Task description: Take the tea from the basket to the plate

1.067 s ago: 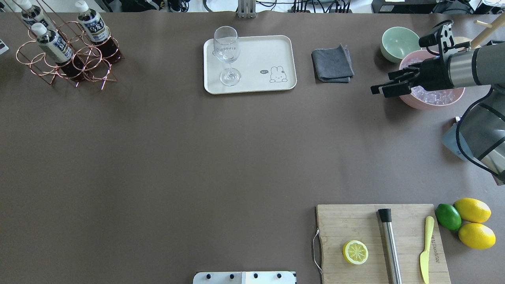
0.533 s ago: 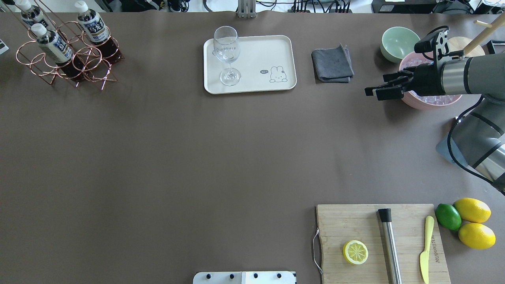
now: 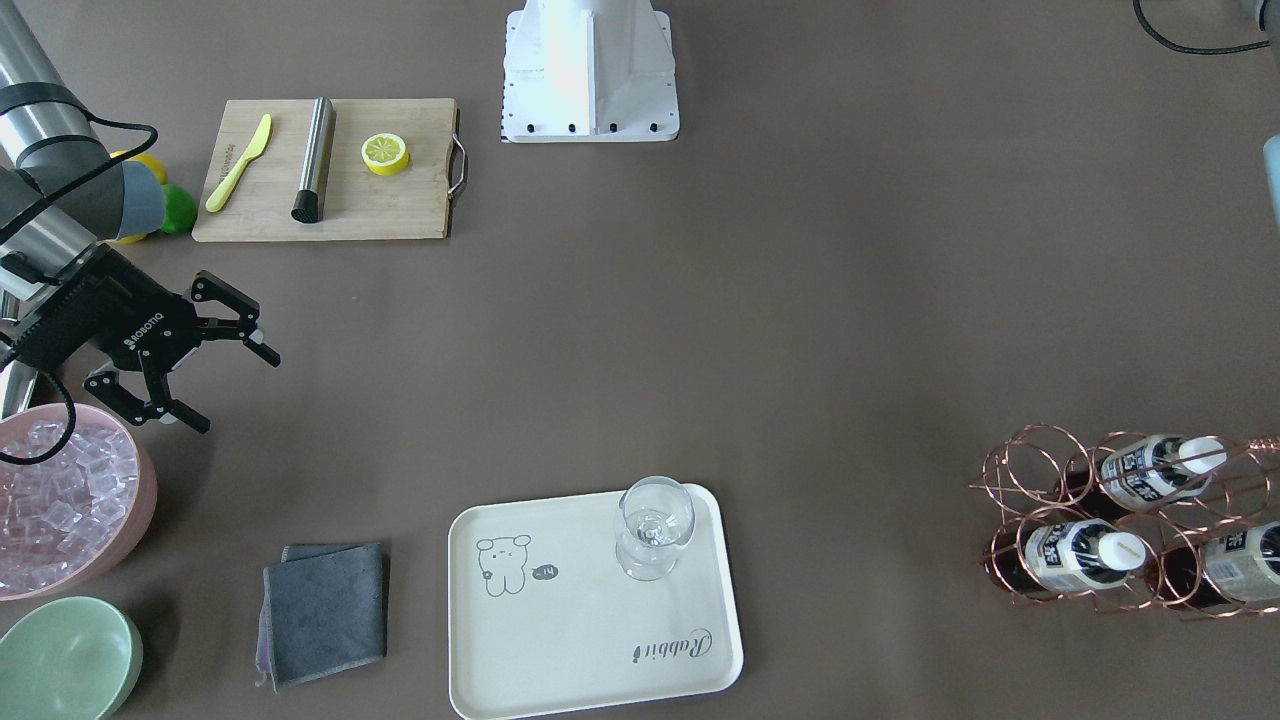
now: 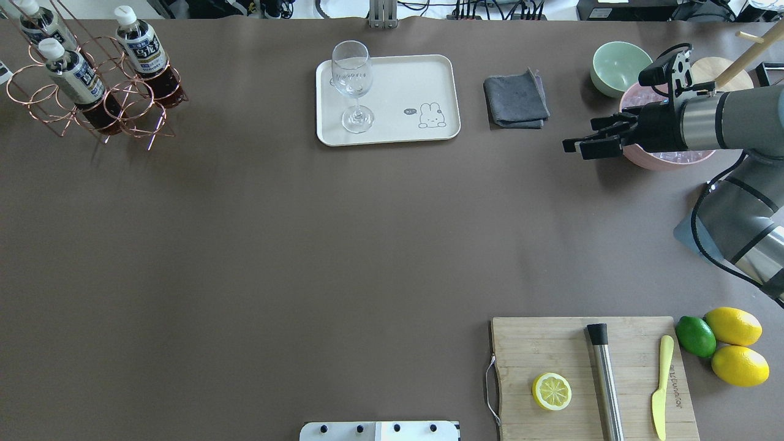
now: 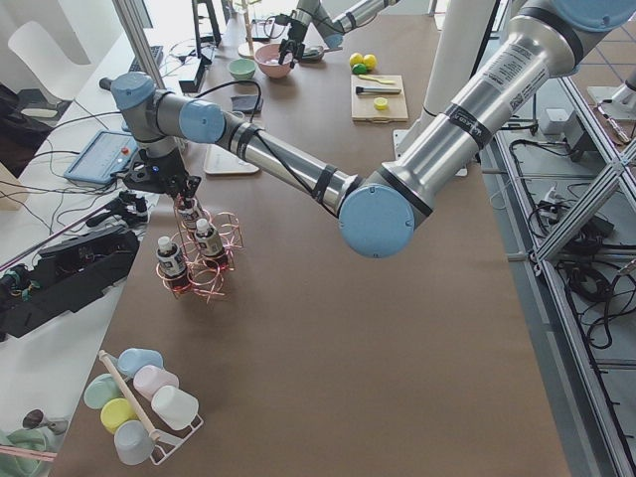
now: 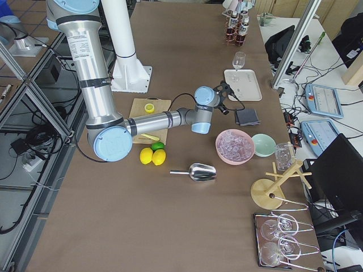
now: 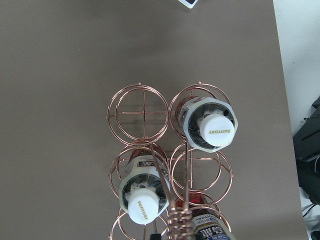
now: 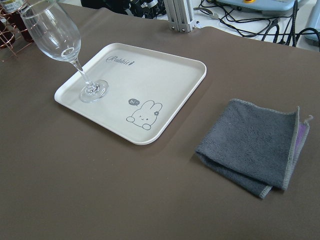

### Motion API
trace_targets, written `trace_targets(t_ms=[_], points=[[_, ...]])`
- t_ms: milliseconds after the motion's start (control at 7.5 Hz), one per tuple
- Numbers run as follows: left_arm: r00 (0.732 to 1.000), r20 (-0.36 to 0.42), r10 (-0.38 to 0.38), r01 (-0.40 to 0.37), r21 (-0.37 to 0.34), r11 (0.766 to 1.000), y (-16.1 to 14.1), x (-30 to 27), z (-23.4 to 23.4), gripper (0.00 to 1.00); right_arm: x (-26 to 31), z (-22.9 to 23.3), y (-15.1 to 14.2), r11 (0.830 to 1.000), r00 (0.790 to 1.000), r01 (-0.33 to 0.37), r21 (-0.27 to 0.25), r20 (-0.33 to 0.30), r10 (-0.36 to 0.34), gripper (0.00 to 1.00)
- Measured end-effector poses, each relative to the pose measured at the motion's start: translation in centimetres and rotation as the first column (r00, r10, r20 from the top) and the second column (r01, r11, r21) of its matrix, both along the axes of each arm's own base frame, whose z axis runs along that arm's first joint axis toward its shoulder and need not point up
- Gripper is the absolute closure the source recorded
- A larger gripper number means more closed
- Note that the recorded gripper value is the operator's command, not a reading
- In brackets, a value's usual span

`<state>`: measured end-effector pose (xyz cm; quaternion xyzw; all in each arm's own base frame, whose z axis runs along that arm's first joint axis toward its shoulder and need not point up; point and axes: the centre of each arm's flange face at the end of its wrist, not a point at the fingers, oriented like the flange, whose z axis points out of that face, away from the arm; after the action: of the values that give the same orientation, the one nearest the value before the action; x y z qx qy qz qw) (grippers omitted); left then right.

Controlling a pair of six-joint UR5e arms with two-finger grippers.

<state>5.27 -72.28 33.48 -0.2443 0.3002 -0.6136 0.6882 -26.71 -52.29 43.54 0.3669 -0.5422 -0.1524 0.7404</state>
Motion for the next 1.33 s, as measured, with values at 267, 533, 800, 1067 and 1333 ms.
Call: trace_targets(t_ms=[267, 533, 800, 1067, 1333], points=[[1.000, 0.000, -0.015, 0.015, -0.036, 0.999, 7.9, -0.1, -6.6, 1.00, -0.1, -0.1, 0.1, 1.000, 1.000, 0.002, 0.001, 0.002, -0.002, 0.01], [0.991, -0.073, -0.110, 0.102, -0.104, 0.989, 15.5, 0.9, -12.8, 1.00, -0.1, -0.2, 0.2, 1.000, 1.000, 0.005, 0.002, 0.004, -0.005, 0.01], [0.980, -0.147, -0.132, 0.102, -0.195, 0.975, 21.5, 7.3, -18.2, 1.00, 0.0, -0.3, 0.3, 1.000, 1.000, 0.010, 0.004, 0.006, -0.010, 0.01], [0.969, -0.205, -0.136, 0.087, -0.234, 0.968, 24.7, 12.0, -23.3, 1.00, 0.1, -0.2, 0.6, 1.000, 1.000, 0.014, 0.002, 0.006, -0.014, 0.01], [0.956, -0.267, -0.121, 0.060, -0.228, 0.972, 26.7, 16.3, -26.3, 1.00, 0.3, 0.2, 1.1, 1.000, 1.000, 0.030, -0.004, 0.005, -0.030, 0.01]])
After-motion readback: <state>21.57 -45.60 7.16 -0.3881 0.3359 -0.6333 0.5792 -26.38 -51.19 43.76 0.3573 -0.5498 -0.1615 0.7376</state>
